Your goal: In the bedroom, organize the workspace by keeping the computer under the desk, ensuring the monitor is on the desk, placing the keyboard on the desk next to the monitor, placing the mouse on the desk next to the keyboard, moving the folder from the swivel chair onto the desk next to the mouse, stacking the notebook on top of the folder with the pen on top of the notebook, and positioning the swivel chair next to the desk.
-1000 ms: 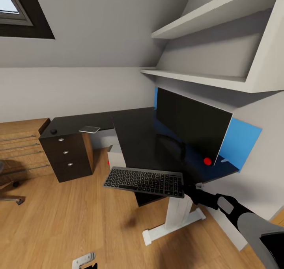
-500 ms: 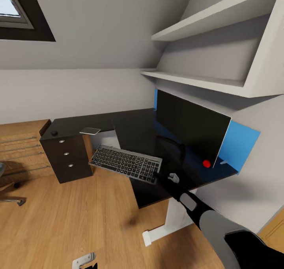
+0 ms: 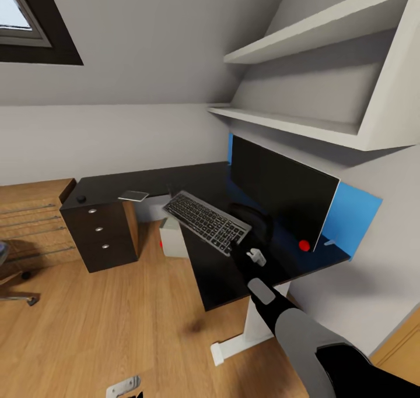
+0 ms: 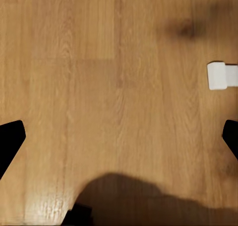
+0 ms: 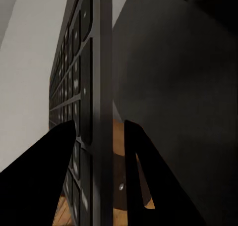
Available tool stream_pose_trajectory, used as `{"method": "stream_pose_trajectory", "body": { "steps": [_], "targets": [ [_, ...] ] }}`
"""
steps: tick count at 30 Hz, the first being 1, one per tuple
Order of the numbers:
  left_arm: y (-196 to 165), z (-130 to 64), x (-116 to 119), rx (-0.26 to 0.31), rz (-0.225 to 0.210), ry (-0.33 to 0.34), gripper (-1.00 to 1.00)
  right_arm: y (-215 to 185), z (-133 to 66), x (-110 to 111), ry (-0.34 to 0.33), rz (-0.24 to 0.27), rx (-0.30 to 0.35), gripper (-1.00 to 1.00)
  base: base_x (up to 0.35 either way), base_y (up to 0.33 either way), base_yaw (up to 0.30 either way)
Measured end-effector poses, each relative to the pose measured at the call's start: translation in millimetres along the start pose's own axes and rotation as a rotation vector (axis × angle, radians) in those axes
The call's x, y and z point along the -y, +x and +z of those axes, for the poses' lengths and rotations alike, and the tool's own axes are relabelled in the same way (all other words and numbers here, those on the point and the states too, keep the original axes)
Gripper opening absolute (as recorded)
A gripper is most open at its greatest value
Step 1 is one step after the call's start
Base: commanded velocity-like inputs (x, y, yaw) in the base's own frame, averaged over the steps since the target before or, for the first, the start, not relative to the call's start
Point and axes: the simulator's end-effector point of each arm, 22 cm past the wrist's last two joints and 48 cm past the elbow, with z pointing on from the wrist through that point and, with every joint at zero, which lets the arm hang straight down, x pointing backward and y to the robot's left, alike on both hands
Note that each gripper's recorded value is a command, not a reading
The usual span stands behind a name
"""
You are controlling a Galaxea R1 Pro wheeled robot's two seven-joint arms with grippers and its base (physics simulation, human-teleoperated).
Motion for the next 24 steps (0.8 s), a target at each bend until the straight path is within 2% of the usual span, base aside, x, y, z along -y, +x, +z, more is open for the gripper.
{"method": "stream_pose_trajectory", "body": {
  "steps": [3, 5, 6, 7, 9, 11, 18, 21, 24],
  "targets": [
    [1, 0.3, -2, -0.001, 0.003, -0.003, 1.0, 0, -2.9, 8, 0.02, 0.051, 0.014, -1.0, 0.0, 0.0, 0.0],
    [1, 0.4, -2, 0.0, 0.004, -0.004, 1.0, -1, -6.2, 18, 0.045, 0.117, 0.034, -1.0, 0.0, 0.0, 0.0],
    [1, 0.4, -2, 0.0, 0.004, -0.005, 1.0, -1, -6.9, 20, 0.049, 0.134, 0.038, -1.0, 0.0, 0.0, 0.0],
    [0, 0.4, -3, 0.001, 0.004, -0.005, 1.0, -2, -8.5, 25, 0.064, 0.177, 0.05, -1.0, 0.0, 0.0, 0.0],
    [0, 0.4, -3, 0.001, 0.004, -0.005, 1.0, -1, -10.3, 30, 0.077, 0.211, 0.058, -1.0, 0.0, 0.0, 0.0],
    [0, 0.4, -3, 0.002, 0.004, -0.005, 1.0, 1, -12.7, 35, 0.088, 0.23, 0.062, -1.0, 0.0, 0.0, 0.0],
    [0, 0.4, -3, 0.002, 0.004, -0.005, 1.0, 1, -14.0, 38, 0.093, 0.242, 0.065, -1.0, 0.0, 0.0, 0.0],
    [-2, 0.3, -2, 0.006, 0.003, -0.002, 1.0, -1, -14.6, 41, 0.102, 0.277, 0.078, -1.0, 0.0, 0.0, 0.0],
    [-3, 0.2, -2, 0.009, 0.001, -0.001, 1.0, -1, -14.7, 41, 0.103, 0.279, 0.079, -1.0, 0.0, 0.0, 0.0]
  ]
}}
